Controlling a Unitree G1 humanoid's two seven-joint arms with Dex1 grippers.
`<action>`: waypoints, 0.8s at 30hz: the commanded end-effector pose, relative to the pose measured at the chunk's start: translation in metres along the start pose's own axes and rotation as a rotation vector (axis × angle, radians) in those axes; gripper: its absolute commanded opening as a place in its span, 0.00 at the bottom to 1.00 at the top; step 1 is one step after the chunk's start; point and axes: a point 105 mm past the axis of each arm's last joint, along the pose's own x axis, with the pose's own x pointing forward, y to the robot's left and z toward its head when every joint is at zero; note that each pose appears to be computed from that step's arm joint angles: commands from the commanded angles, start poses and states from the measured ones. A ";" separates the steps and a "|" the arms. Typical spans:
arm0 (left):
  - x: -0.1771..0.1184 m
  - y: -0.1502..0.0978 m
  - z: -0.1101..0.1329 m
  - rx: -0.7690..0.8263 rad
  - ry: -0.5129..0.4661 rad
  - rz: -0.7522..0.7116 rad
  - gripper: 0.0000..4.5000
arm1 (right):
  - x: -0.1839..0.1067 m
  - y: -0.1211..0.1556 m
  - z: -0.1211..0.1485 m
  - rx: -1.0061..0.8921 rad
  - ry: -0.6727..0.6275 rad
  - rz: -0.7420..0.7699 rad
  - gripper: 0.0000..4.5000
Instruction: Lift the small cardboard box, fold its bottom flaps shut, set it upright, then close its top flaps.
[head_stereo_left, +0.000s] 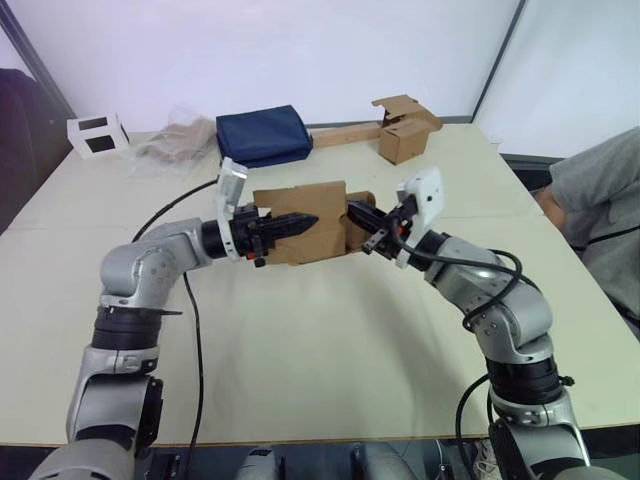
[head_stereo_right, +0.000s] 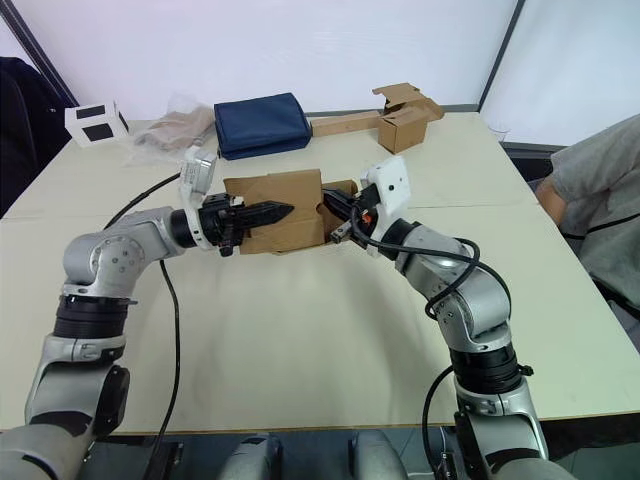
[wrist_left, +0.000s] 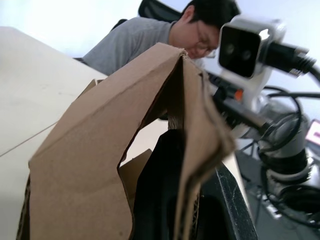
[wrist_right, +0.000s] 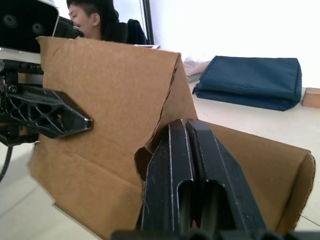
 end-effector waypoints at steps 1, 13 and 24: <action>-0.001 -0.021 0.017 -0.031 -0.022 -0.115 0.02 | 0.004 0.019 0.025 -0.047 -0.082 0.075 0.00; -0.004 -0.011 0.009 0.016 0.027 -0.079 0.02 | -0.004 0.029 0.029 -0.079 -0.065 0.152 0.00; -0.002 -0.003 0.022 0.048 -0.034 -0.041 0.02 | -0.044 -0.004 0.022 -0.107 0.009 0.021 0.00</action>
